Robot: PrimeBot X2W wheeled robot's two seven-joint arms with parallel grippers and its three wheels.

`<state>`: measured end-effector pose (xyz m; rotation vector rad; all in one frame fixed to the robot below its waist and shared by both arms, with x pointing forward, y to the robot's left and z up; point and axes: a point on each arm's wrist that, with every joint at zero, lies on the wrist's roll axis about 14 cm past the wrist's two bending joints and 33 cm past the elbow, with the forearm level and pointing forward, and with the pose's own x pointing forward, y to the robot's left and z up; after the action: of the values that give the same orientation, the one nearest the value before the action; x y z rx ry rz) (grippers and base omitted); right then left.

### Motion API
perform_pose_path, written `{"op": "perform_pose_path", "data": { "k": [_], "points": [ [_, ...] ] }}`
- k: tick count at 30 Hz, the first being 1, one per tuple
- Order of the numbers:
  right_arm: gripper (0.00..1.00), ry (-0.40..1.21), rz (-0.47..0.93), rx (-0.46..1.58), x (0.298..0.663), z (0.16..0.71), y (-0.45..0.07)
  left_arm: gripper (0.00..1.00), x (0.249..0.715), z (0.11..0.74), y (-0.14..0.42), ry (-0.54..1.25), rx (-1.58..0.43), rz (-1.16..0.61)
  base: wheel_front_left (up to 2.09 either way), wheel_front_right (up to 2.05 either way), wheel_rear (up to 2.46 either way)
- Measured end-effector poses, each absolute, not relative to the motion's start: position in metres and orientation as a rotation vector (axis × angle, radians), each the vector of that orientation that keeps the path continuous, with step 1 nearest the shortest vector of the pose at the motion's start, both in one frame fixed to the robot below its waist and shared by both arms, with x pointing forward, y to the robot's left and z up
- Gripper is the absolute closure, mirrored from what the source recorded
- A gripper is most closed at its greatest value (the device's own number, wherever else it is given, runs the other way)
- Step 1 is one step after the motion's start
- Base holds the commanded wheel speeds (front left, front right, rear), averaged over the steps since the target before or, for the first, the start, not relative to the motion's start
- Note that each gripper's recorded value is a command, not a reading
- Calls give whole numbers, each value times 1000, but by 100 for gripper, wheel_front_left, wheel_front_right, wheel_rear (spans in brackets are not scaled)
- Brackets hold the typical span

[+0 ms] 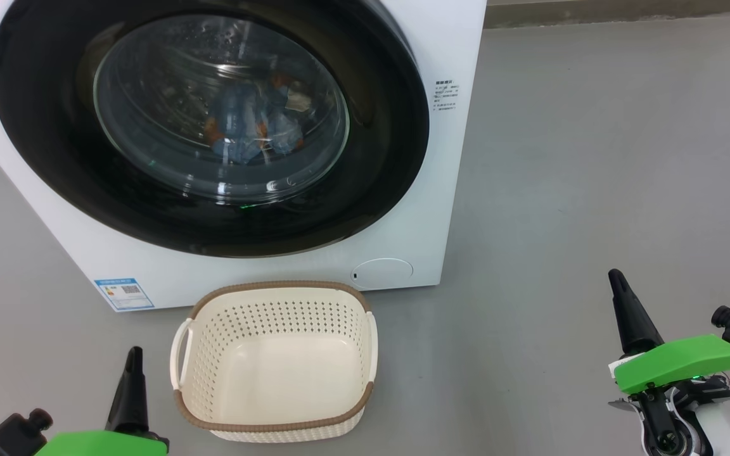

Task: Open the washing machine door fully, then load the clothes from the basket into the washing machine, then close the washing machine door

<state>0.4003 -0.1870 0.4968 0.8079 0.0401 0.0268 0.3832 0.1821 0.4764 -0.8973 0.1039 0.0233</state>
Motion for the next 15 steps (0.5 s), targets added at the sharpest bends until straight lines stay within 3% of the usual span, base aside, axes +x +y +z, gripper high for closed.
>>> {"op": "perform_pose_path", "data": {
  "k": [15],
  "points": [
    [100, 55, -7, 960, 396, 492, -192, 100, 382, 476, 184, 113, -1041, 42, 0, 0, 0]
  ]
}}
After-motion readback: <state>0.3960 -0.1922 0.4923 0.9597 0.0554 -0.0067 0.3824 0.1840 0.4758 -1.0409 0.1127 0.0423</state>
